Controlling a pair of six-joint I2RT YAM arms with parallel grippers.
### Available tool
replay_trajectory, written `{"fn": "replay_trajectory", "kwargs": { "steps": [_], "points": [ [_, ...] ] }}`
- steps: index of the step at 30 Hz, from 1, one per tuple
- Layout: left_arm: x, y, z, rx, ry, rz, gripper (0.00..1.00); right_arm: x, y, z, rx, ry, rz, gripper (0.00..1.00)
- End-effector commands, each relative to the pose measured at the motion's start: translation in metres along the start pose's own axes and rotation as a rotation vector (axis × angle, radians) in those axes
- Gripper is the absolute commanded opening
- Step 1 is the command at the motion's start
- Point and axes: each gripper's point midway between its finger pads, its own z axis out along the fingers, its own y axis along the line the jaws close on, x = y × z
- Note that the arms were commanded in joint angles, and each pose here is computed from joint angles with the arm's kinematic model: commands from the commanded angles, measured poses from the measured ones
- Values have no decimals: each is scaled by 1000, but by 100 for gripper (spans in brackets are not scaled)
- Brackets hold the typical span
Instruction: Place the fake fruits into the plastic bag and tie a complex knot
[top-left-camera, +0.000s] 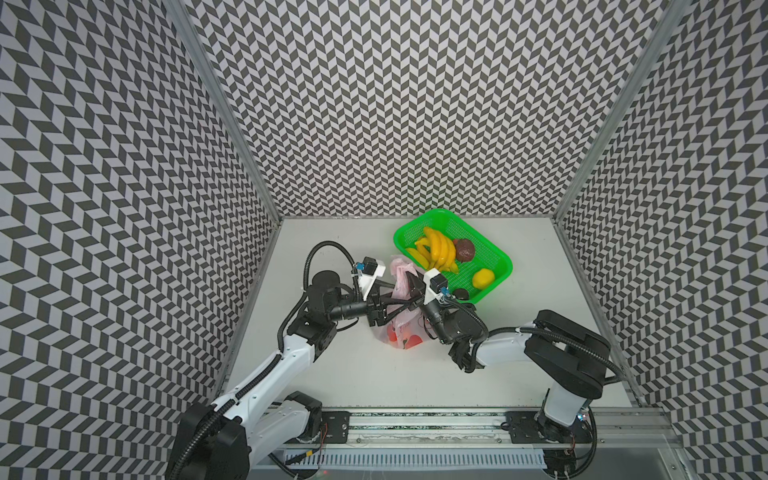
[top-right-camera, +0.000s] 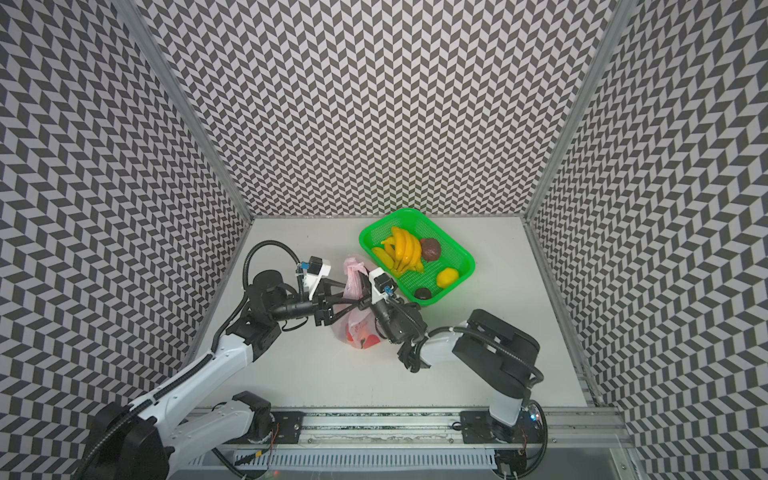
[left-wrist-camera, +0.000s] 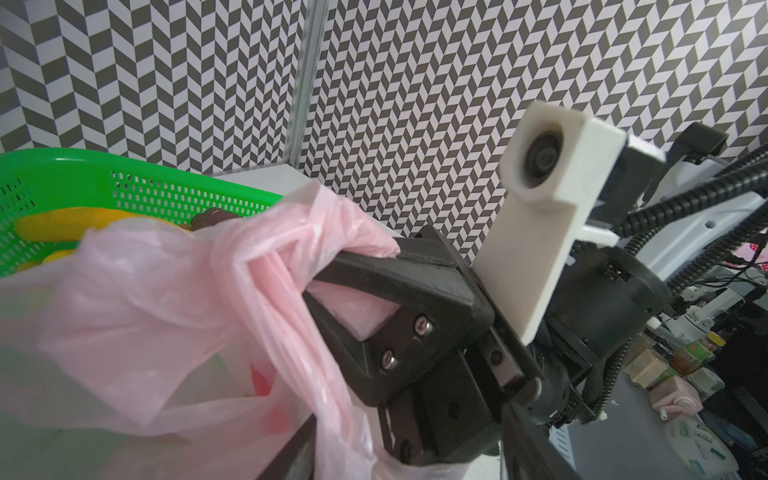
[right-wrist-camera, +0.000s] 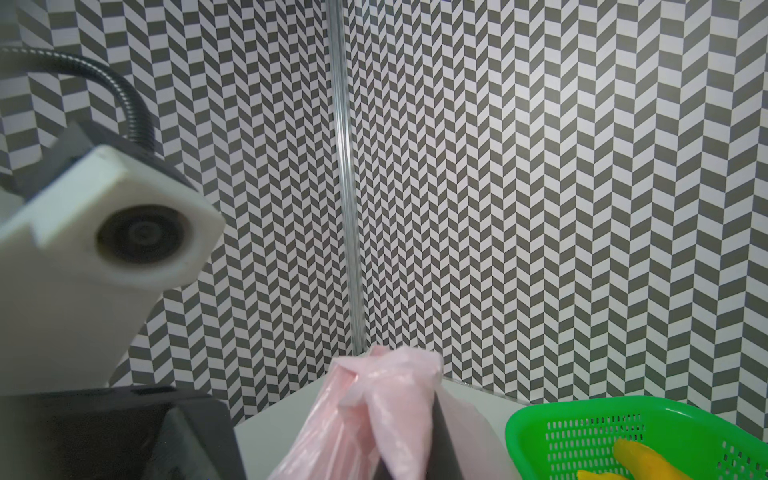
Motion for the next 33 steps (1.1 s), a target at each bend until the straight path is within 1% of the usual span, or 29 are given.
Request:
{"fn": "replay_trajectory", "kwargs": {
  "steps": [1,6,11,17,23,33],
  "points": [
    [2,-5,10,25,-7,3,65,-20,31,2,-106,-81,95,0],
    [6,-4,12,37,-3,-5,65,-21,41,-2,-163,-81,113,0],
    [5,-5,11,39,-18,2,66,-23,41,-4,-168,-78,111,0],
    [7,0,10,4,-14,-3,68,-23,36,-8,-149,-76,101,0],
    [7,3,3,-33,-8,4,75,-27,30,-12,-136,-88,77,0],
    [-11,6,-26,-86,-33,8,93,-28,20,-14,-112,-93,63,0]
  ]
}}
